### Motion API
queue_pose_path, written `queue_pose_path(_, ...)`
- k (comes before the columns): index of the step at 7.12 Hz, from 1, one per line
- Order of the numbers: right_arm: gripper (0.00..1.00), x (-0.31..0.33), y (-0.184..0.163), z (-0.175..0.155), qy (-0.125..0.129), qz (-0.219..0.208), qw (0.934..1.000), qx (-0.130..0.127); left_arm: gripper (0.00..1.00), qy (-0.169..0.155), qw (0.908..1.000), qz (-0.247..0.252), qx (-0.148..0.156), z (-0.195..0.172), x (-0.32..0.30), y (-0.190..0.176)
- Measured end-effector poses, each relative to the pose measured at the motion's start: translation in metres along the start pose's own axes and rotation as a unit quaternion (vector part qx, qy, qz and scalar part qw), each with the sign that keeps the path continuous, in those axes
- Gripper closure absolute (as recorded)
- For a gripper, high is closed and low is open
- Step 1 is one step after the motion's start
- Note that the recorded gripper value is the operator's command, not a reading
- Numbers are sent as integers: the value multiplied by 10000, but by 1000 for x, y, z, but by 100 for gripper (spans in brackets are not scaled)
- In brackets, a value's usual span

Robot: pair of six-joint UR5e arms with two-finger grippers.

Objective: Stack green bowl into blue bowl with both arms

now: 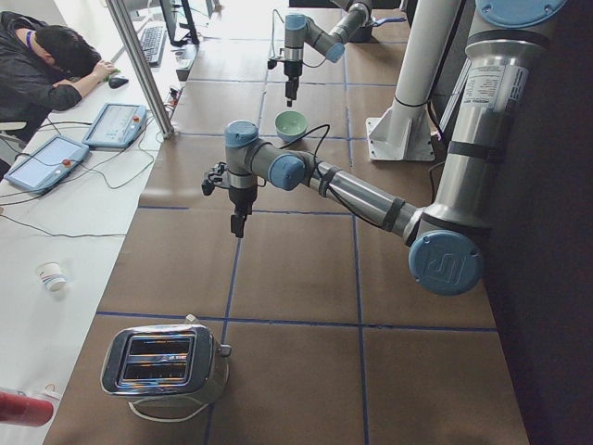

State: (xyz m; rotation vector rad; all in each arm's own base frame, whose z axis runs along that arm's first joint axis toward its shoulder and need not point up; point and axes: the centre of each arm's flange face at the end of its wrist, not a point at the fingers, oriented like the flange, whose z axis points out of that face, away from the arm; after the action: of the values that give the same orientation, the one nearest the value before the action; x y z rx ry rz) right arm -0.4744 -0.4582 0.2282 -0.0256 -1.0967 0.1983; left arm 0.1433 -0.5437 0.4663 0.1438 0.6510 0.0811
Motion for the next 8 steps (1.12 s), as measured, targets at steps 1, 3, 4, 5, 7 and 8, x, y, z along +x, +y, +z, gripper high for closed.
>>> queue_pose_path(1, 0, 18, -15, -23, 71, 63, 9999, 143, 0, -1, 10000, 71, -11, -1, -4, 0)
queue_pose_path(3, 0, 63, -43, -65, 590, -324, 9971, 349, 0, -41, 9998, 181, -85, -1, -34, 5)
queue_pose_path(4, 0, 92, -61, -82, 957, -706, 9922, 372, 0, 88, 9998, 84, -184, -1, -62, 11)
queue_pose_path(5, 0, 128, -84, -101, 1251, -1073, 9857, 346, 0, 392, 9987, 8, -337, 2, -100, 21)
queue_pose_path(7, 0, 238, -130, -157, 1481, -1529, 9770, 95, 0, 757, 9956, -146, -524, 16, -170, 47)
queue_pose_path(8, 0, 298, -143, -186, 1472, -1646, 9753, -44, 0, 785, 9949, -281, -564, 19, -191, 57)
